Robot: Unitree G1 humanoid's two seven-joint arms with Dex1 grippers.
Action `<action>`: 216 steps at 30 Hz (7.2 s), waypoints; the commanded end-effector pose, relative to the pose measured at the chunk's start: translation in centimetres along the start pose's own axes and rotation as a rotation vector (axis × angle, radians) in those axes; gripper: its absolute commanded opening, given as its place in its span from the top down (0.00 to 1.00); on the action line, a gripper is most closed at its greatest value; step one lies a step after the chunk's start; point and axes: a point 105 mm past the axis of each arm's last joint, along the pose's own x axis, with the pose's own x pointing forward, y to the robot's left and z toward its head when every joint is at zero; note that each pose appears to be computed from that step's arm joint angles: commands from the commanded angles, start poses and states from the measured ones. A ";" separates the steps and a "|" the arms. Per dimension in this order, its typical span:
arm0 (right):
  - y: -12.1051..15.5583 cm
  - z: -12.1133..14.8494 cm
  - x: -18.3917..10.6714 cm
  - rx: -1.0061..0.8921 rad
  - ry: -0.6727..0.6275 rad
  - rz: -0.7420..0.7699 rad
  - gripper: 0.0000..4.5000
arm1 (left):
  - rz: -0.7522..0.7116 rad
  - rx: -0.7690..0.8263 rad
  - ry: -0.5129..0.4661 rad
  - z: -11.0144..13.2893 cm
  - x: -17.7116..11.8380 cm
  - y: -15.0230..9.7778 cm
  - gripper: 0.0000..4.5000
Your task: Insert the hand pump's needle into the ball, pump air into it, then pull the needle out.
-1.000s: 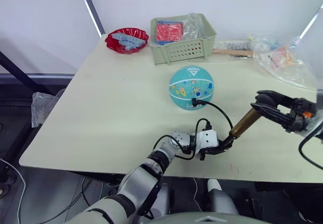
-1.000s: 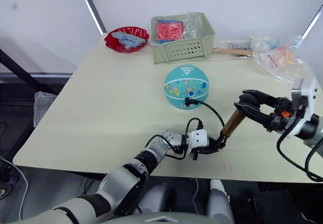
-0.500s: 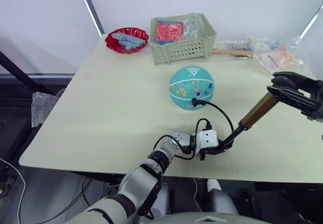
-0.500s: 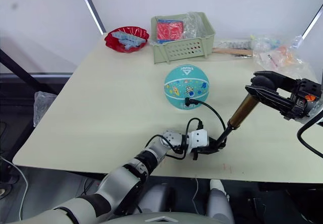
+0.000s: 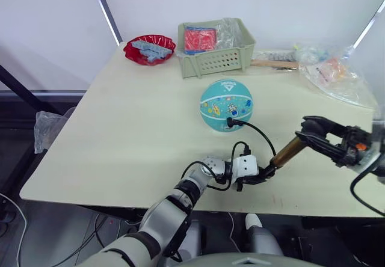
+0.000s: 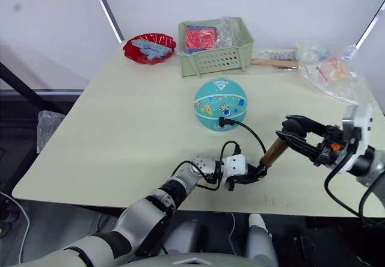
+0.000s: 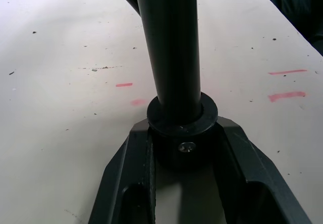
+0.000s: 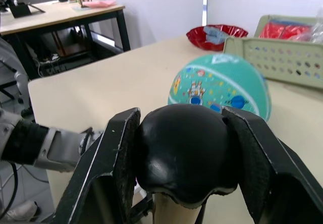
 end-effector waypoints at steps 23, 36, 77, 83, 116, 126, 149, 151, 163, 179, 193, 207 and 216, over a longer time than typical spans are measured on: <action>-1.8 5.0 -0.5 -0.134 -0.119 -0.068 0.54 | -0.208 -0.078 0.188 -4.8 -0.1 -5.3 0.75; -2.5 13.8 -2.5 -0.270 -0.254 -0.104 0.54 | -0.212 -0.076 0.189 -4.9 0.0 -5.4 0.75; 0.2 -7.0 2.0 0.099 0.103 -0.120 0.54 | -0.205 -0.081 0.187 -4.9 0.1 -5.5 0.75; -0.5 -2.9 2.1 0.023 -0.020 -0.112 0.54 | -0.205 -0.080 0.188 -4.8 0.1 -5.4 0.75; -2.7 12.2 -1.7 -0.202 -0.270 -0.106 0.54 | -0.217 -0.074 0.191 -4.9 -0.2 -5.4 0.75; -2.8 1.6 0.0 -0.052 0.038 -0.113 0.54 | -0.210 -0.076 0.196 -5.1 -0.4 -5.3 0.75; -1.5 -6.5 1.1 0.095 0.180 -0.152 0.54 | -0.209 -0.080 0.201 -5.2 -0.5 -5.3 0.75; -1.8 -4.0 1.2 0.046 0.095 -0.137 0.54 | -0.208 -0.079 0.202 -5.2 -0.5 -5.2 0.75; -3.2 6.5 -0.9 -0.118 -0.134 -0.127 0.54 | -0.211 -0.075 0.202 -5.1 -0.4 -5.1 0.75; -2.9 12.1 -2.3 -0.181 -0.239 -0.128 0.54 | -0.216 -0.068 0.200 -4.9 -0.2 -5.1 0.75; -3.0 -0.1 -1.2 -0.006 0.149 -0.162 0.54 | -0.212 -0.072 0.206 -5.2 -0.7 -5.0 0.75; -1.4 -8.7 0.1 0.156 0.267 -0.165 0.54 | -0.212 -0.071 0.204 -5.1 -0.6 -5.0 0.75; -2.5 -2.4 1.0 0.057 -0.019 -0.166 0.54 | -0.209 -0.074 0.205 -5.1 -0.6 -4.9 0.75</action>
